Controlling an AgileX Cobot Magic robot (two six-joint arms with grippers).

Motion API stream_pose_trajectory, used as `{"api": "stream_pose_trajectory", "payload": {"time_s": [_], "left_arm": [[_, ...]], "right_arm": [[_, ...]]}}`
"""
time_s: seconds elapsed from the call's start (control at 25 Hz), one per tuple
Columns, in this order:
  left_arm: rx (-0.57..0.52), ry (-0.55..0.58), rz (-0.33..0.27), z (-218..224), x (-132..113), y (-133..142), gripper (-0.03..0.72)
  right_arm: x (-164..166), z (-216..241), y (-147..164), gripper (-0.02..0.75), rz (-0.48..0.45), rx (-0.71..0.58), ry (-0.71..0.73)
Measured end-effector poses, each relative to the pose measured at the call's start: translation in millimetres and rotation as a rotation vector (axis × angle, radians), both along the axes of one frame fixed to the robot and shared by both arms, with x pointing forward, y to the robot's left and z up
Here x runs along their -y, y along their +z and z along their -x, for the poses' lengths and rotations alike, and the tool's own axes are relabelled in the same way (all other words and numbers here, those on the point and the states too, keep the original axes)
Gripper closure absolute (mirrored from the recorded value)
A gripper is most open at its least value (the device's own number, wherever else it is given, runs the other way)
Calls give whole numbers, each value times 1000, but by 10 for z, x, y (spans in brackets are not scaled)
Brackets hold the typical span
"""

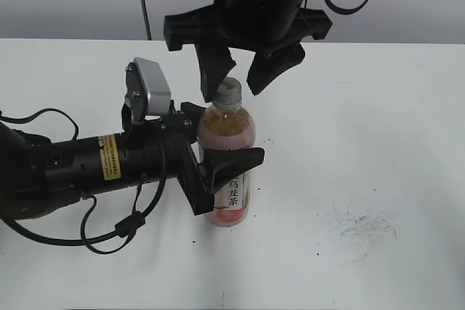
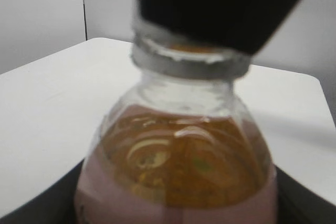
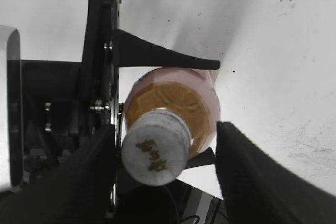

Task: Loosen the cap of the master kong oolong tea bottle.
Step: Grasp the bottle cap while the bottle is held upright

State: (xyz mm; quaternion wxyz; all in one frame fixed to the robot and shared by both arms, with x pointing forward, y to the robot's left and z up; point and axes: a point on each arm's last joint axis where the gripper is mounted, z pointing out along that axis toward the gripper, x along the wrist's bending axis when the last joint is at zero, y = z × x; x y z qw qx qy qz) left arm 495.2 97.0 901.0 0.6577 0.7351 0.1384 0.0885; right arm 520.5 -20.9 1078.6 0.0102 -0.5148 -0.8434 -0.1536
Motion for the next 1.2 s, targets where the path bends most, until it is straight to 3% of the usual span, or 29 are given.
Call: {"api": "stream_pose_trajectory", "payload": {"time_s": [0.12, 0.24, 0.48, 1.2], "left_arm": [[0, 0, 0, 0, 0, 0, 243], [0, 0, 0, 0, 0, 0, 243], [0, 0, 0, 0, 0, 0, 243], [12, -14, -5, 10, 3, -1, 243]], "right_arm": [[-2, 1, 0, 349, -3, -5, -10], [-11, 9, 2, 465, -10, -5, 17], [-21, 17, 4, 465, 11, 53, 244], [-25, 32, 10, 465, 216, 516, 1797]]}}
